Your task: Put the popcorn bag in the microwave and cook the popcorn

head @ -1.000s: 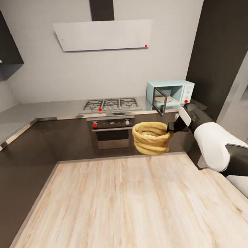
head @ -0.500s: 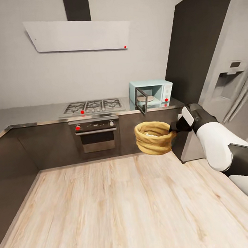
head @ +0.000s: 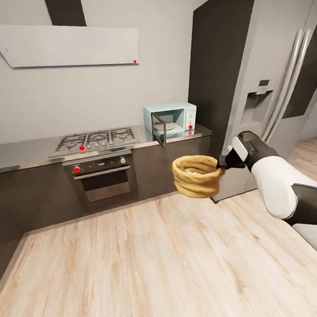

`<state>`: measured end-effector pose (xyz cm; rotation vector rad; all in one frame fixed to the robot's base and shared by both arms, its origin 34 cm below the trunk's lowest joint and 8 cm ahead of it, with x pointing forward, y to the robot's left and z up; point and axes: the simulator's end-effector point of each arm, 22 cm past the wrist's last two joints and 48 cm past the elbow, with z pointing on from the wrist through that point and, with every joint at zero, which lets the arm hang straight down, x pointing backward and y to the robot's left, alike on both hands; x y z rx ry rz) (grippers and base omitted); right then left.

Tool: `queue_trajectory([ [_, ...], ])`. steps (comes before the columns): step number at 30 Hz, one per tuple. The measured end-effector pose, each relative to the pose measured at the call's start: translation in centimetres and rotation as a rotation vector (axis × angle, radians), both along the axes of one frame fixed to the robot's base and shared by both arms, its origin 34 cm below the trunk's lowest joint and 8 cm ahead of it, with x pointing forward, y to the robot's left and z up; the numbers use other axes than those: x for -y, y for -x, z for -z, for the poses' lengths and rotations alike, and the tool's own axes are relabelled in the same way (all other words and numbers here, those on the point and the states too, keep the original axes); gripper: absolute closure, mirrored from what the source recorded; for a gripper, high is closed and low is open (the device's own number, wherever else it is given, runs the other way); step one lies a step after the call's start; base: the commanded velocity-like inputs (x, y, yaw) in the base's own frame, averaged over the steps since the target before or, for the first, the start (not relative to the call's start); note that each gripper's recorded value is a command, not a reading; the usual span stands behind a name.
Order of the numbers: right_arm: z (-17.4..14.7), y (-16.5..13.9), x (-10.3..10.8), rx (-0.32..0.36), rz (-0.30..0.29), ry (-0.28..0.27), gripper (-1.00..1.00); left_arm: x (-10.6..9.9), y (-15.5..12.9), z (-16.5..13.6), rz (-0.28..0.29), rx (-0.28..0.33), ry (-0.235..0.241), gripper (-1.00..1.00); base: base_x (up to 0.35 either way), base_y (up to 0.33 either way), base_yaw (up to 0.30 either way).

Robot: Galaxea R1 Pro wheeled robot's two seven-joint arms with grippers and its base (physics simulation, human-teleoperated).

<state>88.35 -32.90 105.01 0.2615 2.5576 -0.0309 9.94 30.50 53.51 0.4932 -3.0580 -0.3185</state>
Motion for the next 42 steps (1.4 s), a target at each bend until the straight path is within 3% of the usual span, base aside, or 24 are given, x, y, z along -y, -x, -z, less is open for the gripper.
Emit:
queue_trajectory([
  [13, -0.2, 0.2, 1.8, 0.002, 0.022, 0.012, 1.0, -0.1, 0.0, 0.0, -0.003, -0.001, -0.001, -1.0, 0.026, 0.0, -0.007],
  [34, -0.3, 0.2, 2.0, 0.002, 0.023, 0.022, 1.0, 0.1, 0.2, 0.0, -0.003, -0.008, 0.013, -1.0, 0.316, 0.0, 0.0],
  [38, -0.3, 0.3, 3.0, 0.002, 0.034, 0.03, 1.0, 0.1, 0.2, 0.0, -0.004, -0.009, 0.011, -1.0, 0.322, 0.0, 0.0],
  [42, -0.9, 0.4, 4.2, 0.006, 0.041, 0.082, 1.0, 0.1, 0.2, 0.0, -0.005, -0.009, 0.011, -1.0, 0.322, 0.0, 0.0],
])
